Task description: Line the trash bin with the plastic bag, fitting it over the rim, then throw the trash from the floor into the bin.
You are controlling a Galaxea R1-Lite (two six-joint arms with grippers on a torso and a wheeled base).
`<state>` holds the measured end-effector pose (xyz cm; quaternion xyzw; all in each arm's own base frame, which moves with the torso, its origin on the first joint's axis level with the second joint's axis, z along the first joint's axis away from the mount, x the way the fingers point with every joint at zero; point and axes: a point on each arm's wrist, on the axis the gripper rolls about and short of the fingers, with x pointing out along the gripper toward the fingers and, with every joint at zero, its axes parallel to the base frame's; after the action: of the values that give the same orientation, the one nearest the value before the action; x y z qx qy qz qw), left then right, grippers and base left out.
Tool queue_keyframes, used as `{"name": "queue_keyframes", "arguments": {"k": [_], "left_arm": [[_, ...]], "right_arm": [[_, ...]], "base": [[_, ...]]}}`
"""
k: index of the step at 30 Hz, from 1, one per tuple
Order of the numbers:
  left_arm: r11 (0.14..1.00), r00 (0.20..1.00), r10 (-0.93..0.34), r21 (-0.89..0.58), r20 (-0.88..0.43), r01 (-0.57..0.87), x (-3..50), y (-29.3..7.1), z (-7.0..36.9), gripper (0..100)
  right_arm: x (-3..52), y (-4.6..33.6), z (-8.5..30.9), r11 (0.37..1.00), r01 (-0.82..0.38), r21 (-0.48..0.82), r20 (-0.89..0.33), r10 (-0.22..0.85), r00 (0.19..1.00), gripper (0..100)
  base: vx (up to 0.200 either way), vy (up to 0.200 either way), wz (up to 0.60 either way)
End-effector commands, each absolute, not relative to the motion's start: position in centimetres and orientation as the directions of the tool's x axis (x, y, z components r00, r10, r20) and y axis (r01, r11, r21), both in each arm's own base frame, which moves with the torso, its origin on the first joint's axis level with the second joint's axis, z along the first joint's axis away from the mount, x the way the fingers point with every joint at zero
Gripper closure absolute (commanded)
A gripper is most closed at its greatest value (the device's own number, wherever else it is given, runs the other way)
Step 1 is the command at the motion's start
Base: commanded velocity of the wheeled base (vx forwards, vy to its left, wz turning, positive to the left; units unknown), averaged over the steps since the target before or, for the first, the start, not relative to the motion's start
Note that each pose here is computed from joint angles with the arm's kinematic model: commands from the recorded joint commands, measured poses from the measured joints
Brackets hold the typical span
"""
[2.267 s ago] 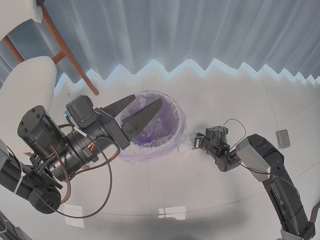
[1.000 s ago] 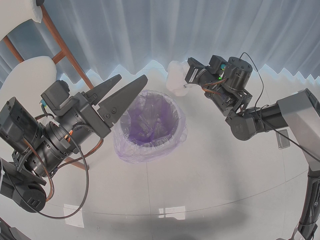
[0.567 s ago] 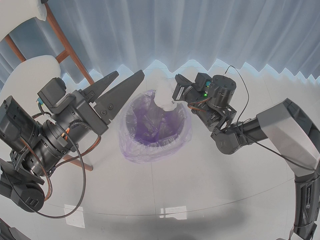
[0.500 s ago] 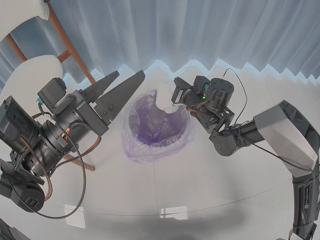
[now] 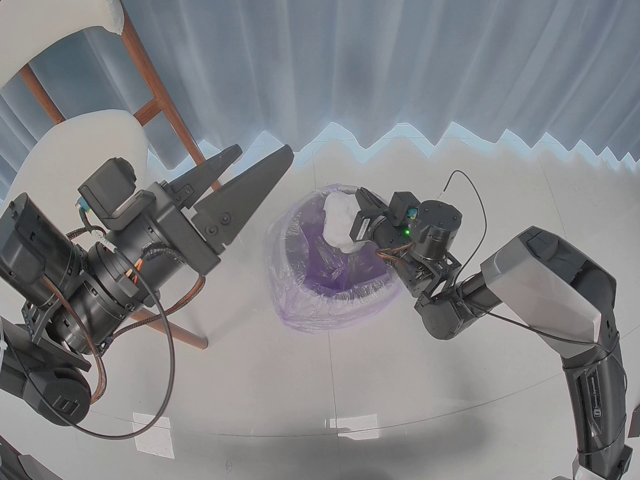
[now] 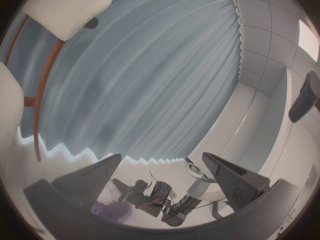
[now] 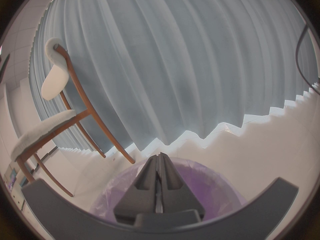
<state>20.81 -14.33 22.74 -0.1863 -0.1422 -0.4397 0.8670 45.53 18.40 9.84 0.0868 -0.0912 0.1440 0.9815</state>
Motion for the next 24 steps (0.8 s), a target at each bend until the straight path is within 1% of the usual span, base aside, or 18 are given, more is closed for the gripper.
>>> {"name": "queue_keyframes", "arguments": {"k": [1,8,15,16,21,22,23,24], "left_arm": [[0.544,0.574,-0.711,-0.200,0.406,0.815,20.9,-14.4,22.6,0],[0.542,0.573,-0.713,-0.200,0.404,0.816,20.9,-14.5,22.5,0],[0.542,0.573,-0.713,-0.200,0.404,0.816,20.9,-14.5,22.5,0],[0.542,0.573,-0.713,-0.200,0.404,0.816,20.9,-14.5,22.5,0],[0.548,0.572,-0.714,-0.186,0.404,0.816,20.8,-14.5,22.5,0],[0.553,0.572,-0.713,-0.178,0.405,0.814,20.8,-14.5,22.6,0],[0.552,0.571,-0.714,-0.177,0.405,0.815,20.8,-14.5,22.6,0],[0.555,0.571,-0.712,-0.172,0.408,0.814,20.8,-14.5,22.7,0]], "right_arm": [[45.4,17.9,7.1,0.951,-0.284,0.127,0.152,0.264,0.953,100],[45.8,18.0,3.3,0.956,-0.276,0.105,0.108,0.265,0.958,100],[46.4,18.2,3.7,0.954,-0.279,0.109,0.138,0.263,0.955,100],[46.4,18.2,3.9,0.954,-0.279,0.110,0.144,0.263,0.954,0],[46.2,18.1,5.2,0.952,-0.286,0.114,0.191,0.261,0.946,0],[45.9,18.0,6.4,0.951,-0.287,0.116,0.216,0.258,0.942,0],[45.9,18.0,6.5,0.950,-0.289,0.116,0.218,0.259,0.941,0],[45.2,17.8,8.2,0.949,-0.292,0.120,0.240,0.257,0.936,0]], "base": [[0.000,0.000,0.00],[0.000,0.000,0.00],[0.000,0.000,0.00],[0.000,0.000,0.00],[0.000,0.000,0.00],[0.000,0.000,0.00],[0.000,0.000,0.00],[0.000,0.000,0.00]]}}
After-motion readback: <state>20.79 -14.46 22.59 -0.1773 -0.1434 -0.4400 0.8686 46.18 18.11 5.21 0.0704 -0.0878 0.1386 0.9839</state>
